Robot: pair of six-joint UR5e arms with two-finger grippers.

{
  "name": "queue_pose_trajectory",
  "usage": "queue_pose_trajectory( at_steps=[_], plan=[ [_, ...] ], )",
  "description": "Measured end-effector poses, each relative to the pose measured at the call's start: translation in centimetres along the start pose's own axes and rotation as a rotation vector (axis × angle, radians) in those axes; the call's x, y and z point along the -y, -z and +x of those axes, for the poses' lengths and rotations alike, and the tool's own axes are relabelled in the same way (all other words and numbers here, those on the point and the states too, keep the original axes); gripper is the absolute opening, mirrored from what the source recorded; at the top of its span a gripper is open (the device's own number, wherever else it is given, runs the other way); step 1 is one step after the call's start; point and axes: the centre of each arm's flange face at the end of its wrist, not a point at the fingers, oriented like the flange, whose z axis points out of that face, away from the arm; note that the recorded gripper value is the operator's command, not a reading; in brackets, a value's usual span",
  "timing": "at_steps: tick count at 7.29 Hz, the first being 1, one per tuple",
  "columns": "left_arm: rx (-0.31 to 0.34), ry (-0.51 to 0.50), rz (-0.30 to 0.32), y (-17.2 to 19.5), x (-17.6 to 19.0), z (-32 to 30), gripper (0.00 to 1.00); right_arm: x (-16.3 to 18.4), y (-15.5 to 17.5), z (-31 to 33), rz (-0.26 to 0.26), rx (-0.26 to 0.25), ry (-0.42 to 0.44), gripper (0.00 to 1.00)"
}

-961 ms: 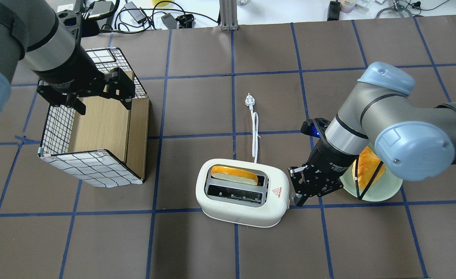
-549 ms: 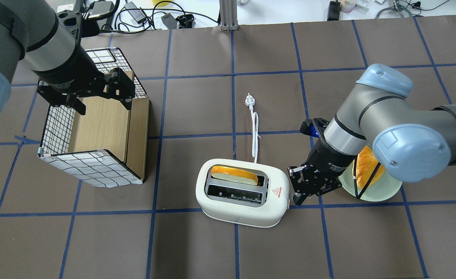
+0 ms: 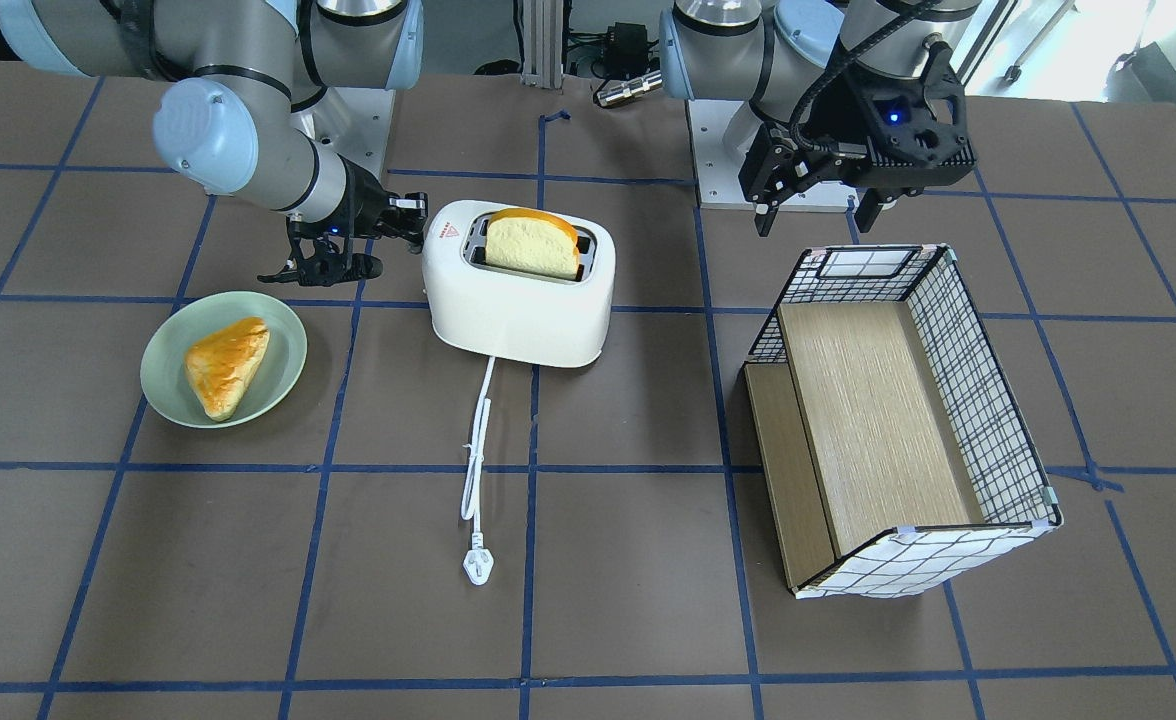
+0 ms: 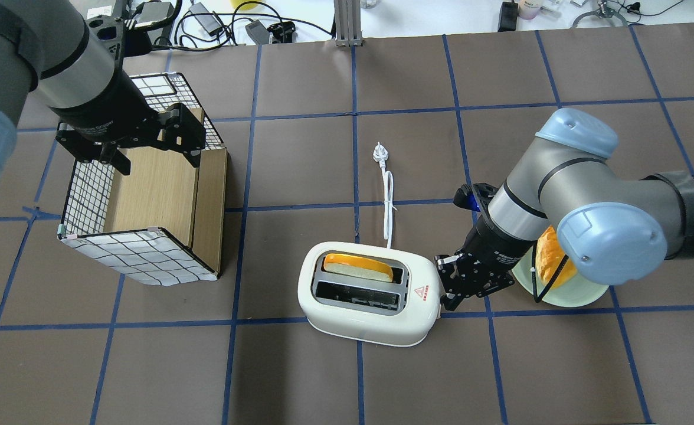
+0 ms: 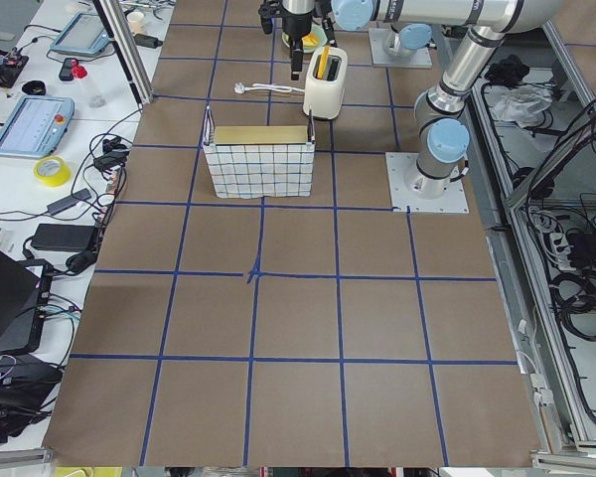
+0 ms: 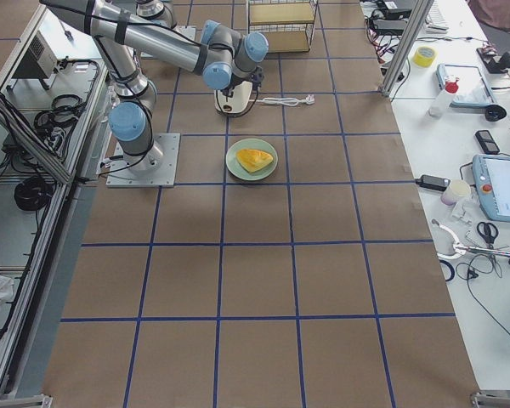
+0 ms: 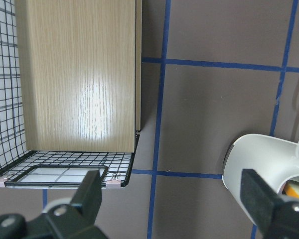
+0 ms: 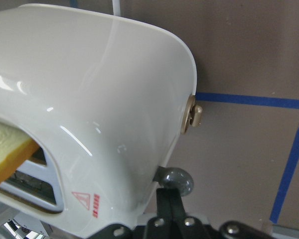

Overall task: Press toaster with right arm
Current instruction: 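Press the toaster lever down with the right gripper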

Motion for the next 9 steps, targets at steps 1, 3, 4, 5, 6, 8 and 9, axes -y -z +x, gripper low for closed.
queue_pose_trajectory(
  at_steps=[1,3,4,5,6,8,9],
  plan=[
    [0.0,0.0,0.0,0.0,0.0,0.0,1.0,0.1,-0.2,0.1,0.001,0.0,0.0,0.0],
    [0.0,0.0,0.0,0.0,0.0,0.0,1.0,0.6,-0.6,0.3,0.004,-0.001,-0.002,0.0],
    [0.0,0.0,0.0,0.0,0.0,0.0,1.0,0.9,-0.8,0.4,0.0,-0.001,-0.004,0.0],
    [0.0,0.0,0.0,0.0,0.0,0.0,1.0,1.3,-1.2,0.6,-0.006,-0.001,-0.007,0.0],
    [0.0,0.0,-0.001,0.0,0.0,0.0,1.0,1.6,-1.4,0.7,-0.01,-0.001,-0.008,0.0],
    [0.0,0.0,-0.001,0.0,0.0,0.0,1.0,1.8,-1.9,0.9,-0.011,-0.001,-0.009,0.0],
    [0.0,0.0,-0.001,0.0,0.0,0.0,1.0,1.8,-2.5,1.1,-0.003,-0.001,-0.006,0.0]
  ],
)
